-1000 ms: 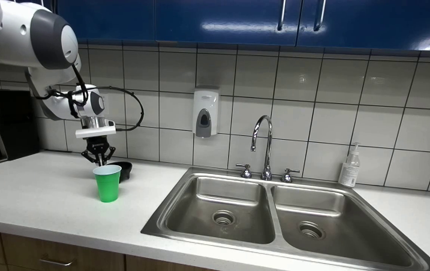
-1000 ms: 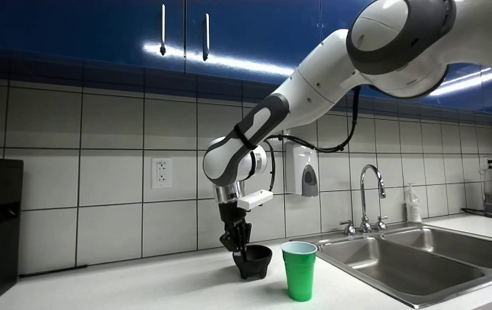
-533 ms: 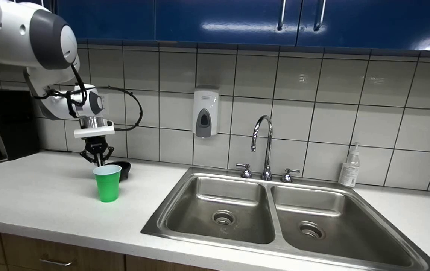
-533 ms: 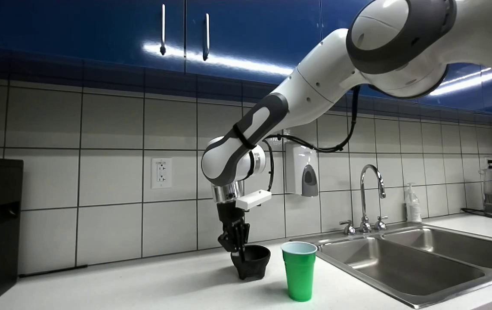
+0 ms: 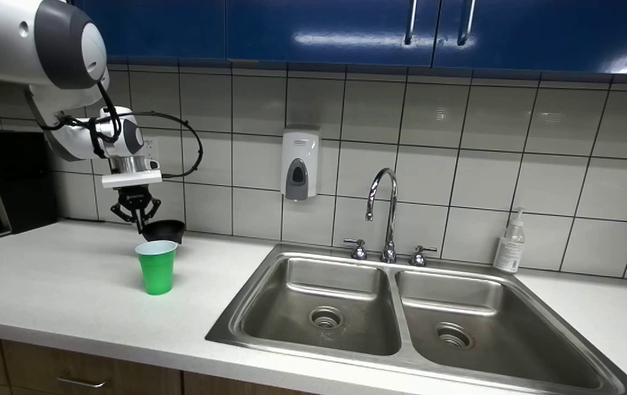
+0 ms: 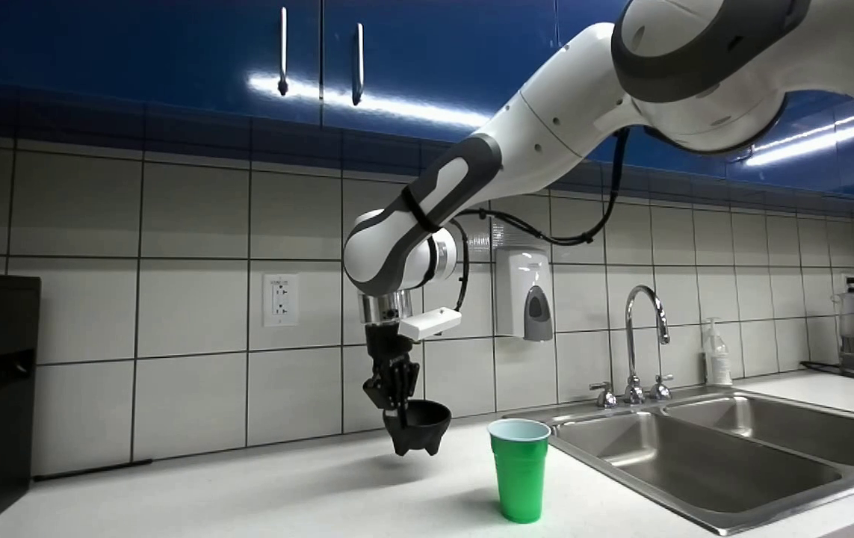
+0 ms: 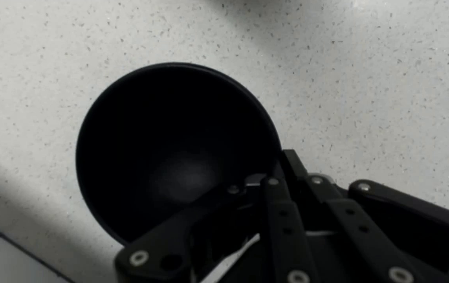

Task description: Put the black bowl in the sink on the left.

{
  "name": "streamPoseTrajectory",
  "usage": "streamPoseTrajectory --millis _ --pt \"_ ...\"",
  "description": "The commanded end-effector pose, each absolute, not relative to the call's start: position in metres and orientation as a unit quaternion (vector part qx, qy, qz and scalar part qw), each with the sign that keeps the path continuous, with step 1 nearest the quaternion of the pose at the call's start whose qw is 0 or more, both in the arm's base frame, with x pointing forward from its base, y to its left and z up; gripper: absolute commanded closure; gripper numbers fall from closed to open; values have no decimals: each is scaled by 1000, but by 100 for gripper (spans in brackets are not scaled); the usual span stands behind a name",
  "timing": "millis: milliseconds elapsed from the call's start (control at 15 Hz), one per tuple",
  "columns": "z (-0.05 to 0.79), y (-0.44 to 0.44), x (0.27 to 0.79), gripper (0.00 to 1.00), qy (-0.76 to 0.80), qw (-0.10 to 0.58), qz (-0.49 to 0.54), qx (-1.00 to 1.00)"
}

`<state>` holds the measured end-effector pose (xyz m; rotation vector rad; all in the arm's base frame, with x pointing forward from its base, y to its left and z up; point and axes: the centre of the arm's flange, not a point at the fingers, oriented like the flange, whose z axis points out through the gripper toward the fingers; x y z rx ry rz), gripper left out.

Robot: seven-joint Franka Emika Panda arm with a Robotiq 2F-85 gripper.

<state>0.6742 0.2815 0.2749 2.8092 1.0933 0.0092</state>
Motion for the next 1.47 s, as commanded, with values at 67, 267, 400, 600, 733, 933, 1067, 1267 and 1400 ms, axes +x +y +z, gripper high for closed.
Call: streamPoseTrajectory --millis 67,267,400,600,733,933,1067,1267,1400 --pt "312 271 659 98 366 61 39 928" --pt "323 263 656 98 361 61 52 929" --pt "329 254 655 98 356 59 59 931" --pt "338 236 653 98 344 60 69 934" --pt "343 222 652 98 336 61 74 937" --pt "349 200 649 98 321 63 78 942" --pt "352 183 646 98 310 64 81 945" --pt "358 155 639 98 291 65 86 951" --pt "361 134 634 98 276 65 87 955"
